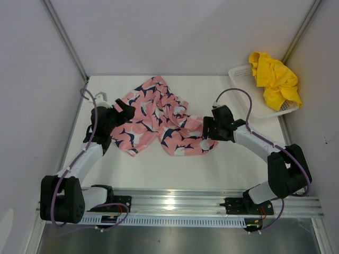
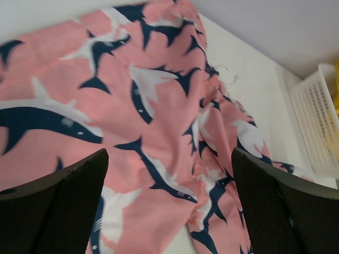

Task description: Fold and stack the shorts

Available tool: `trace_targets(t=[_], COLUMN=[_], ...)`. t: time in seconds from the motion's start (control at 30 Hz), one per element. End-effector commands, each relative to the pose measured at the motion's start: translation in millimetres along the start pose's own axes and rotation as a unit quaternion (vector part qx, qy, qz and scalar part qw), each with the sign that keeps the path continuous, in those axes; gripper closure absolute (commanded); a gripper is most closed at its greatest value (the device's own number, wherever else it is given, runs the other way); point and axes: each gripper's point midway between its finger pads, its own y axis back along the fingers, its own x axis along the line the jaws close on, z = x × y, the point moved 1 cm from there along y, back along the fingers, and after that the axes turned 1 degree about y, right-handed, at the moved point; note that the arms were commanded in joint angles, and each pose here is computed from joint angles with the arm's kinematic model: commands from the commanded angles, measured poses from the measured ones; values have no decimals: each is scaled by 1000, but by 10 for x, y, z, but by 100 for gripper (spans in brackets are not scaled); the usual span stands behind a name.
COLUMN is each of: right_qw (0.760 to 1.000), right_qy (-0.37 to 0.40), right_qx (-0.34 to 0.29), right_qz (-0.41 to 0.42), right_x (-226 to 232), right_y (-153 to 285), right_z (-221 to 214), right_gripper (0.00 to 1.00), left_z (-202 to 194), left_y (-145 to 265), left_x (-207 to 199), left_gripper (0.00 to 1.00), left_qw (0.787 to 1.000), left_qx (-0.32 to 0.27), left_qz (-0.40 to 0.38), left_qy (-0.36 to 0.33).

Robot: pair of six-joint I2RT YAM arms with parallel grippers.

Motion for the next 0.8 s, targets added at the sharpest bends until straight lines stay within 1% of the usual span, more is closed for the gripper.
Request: trace_targets(t=[0.0, 0.1, 0.13, 0.2, 0.23, 0.3, 0.33, 0.43, 0.47, 0.5, 0.53, 0.57, 0.67, 0.7, 0.73, 0.77], right_qw=[1000, 1000, 1000, 1000, 999, 999, 999, 998, 997, 997, 996, 993, 979, 973, 961, 956], right_qy=[9, 18, 13, 18, 17, 20, 12, -7, -31, -33, -39, -65, -104, -113, -119, -127], right_qx=[-5, 10, 15, 23, 26, 28, 34, 59, 72, 69, 75, 85, 111, 117, 120, 116], right_qz=[1, -4, -8, -4, -9, -9, -14, -8, 7, 33, 39, 56, 135, 166, 220, 236], right_x=[20, 80, 76, 133, 128, 165, 152, 204, 274, 409, 458, 561, 909, 1012, 1174, 1234], right_y=[-91, -140, -150, -150, -150, -130, -124, -29, 19, 138, 208, 290, 577, 663, 856, 952], right_z=[-35, -174, -234, -327, -378, -434, -484, -623, -699, -719, -772, -826, -890, -877, -821, -776], right_gripper=[26, 45, 56, 63, 73, 86, 99, 100, 100, 100, 100, 100, 100, 100, 100, 100], left_z=[-160, -494, -556, -755, -830, -981, -991, -1150, -1189, -1212, -1238, -1277, -1278, -1292, -1321, -1251], left_y=[-126, -309, -357, -489, -533, -697, -775, -975, -1013, -1118, -1165, -1203, -1395, -1425, -1464, -1519], left_x=[-235, -384, -403, -419, -399, -429, -474, -490, -477, -480, -451, -419, -431, -402, -361, -381], left_gripper=[1, 1, 1, 1, 1, 1, 1, 1, 1, 1, 1, 1, 1, 1, 1, 1], left_qw=[998, 992, 990, 986, 984, 979, 978, 973, 972, 972, 972, 971, 971, 970, 969, 971], left_qx=[42, 109, 121, 150, 160, 185, 189, 214, 219, 219, 221, 228, 229, 231, 234, 227], left_qz=[-19, -53, -54, -51, -48, -52, -57, -55, -51, -48, -41, -34, -24, -18, -10, -3], left_qy=[-40, -43, -51, -62, -65, -67, -68, -69, -70, -70, -68, -68, -69, -69, -72, -76])
